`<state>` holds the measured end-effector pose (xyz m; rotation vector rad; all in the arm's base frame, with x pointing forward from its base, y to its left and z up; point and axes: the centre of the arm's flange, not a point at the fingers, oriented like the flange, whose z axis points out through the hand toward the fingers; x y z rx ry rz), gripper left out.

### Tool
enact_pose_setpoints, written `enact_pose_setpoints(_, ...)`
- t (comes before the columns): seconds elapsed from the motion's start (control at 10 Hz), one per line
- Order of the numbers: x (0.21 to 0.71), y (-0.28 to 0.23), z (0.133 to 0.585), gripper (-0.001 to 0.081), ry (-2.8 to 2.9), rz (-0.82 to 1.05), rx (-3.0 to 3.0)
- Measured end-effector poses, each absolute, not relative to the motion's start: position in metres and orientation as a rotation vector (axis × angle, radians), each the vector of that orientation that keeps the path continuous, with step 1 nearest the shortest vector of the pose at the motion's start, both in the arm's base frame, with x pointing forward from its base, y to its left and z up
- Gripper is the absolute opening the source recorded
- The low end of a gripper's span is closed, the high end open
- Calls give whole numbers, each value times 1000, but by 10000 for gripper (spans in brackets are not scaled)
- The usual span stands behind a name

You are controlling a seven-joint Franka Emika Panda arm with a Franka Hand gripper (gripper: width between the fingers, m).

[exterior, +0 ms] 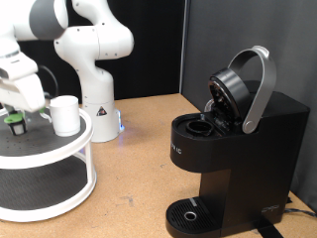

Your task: Make a cup of coffee with the keurig machine

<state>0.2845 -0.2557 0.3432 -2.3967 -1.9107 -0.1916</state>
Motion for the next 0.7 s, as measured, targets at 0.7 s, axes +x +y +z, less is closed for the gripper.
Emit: enact_pose_setpoints(0.7,286,-258,394,481,-1824,-336,-2383)
